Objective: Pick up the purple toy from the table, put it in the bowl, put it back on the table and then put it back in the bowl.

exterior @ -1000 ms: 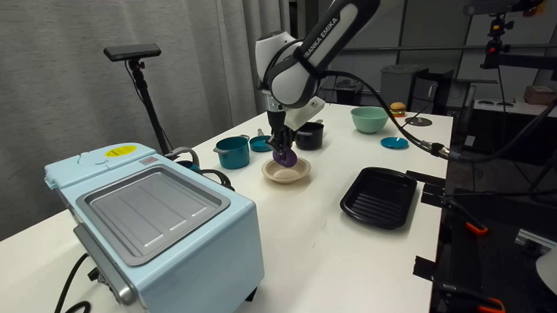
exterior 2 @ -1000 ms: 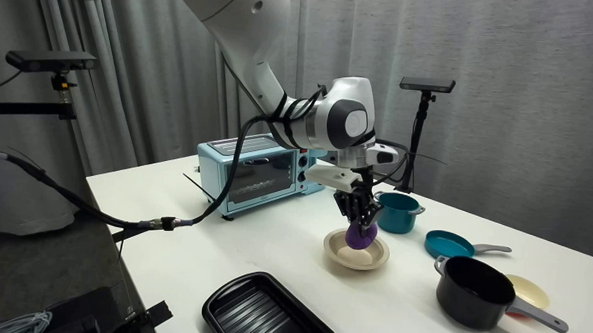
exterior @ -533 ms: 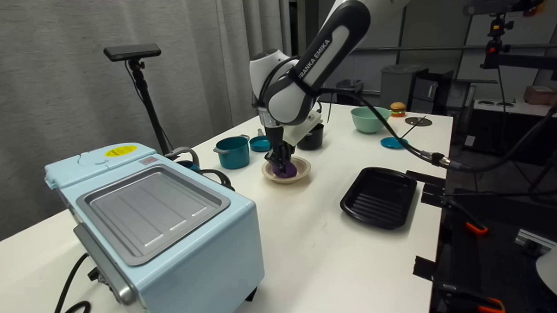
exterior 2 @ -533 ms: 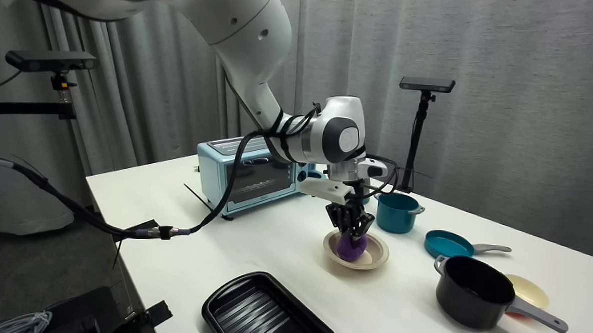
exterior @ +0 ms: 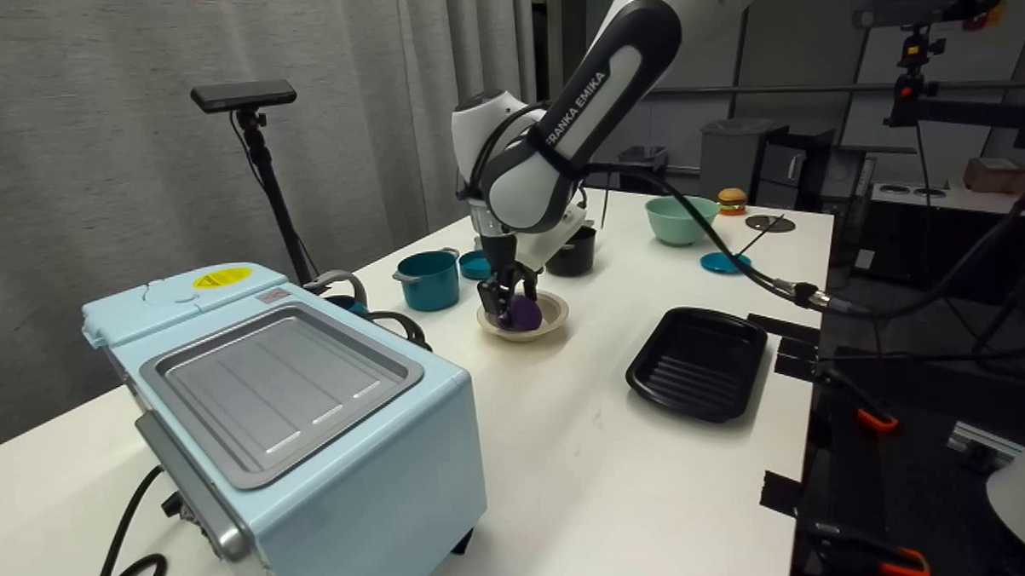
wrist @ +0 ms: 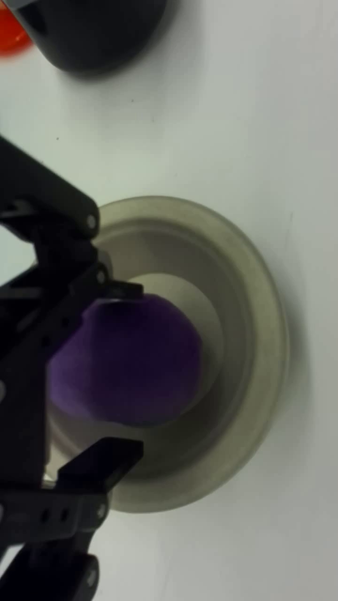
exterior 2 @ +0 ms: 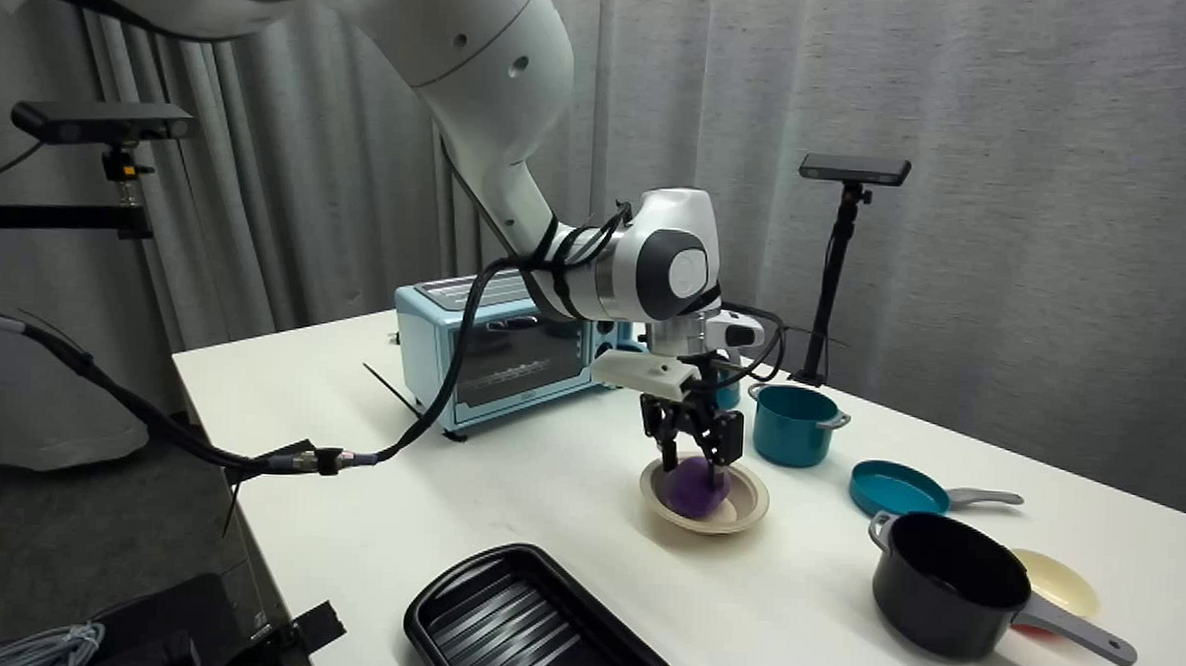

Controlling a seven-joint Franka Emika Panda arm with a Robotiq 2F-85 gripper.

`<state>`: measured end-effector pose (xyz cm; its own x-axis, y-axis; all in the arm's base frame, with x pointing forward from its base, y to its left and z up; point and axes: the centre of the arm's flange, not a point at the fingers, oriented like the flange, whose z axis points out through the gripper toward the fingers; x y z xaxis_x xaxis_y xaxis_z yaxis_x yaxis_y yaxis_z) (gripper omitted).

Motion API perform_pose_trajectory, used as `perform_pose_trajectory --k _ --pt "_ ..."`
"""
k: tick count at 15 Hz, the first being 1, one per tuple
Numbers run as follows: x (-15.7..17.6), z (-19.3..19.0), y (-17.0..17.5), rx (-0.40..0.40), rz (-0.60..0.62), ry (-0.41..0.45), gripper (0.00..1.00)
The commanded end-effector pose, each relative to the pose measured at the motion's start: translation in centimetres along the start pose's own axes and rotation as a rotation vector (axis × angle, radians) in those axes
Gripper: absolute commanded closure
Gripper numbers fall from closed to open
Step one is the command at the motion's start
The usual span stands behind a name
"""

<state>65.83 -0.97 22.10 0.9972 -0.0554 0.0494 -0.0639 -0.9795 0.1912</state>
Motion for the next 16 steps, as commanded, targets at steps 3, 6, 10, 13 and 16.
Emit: perform_pose_trajectory --k 3,6,10,13,16 --pt "-0.4 -4.1 0.3 0.018 -0.024 0.049 0.00" --pt "-0.5 -5.8 0.5 0.024 -0.027 0.081 0.00" --pt "-0.4 -6.4 0.8 0.020 -0.021 0.087 0.00" --pt "-0.4 -5.8 0.8 0.015 -0.016 0.079 0.00" --pt "-0.4 -4.4 1.0 0.004 -0.007 0.057 0.00"
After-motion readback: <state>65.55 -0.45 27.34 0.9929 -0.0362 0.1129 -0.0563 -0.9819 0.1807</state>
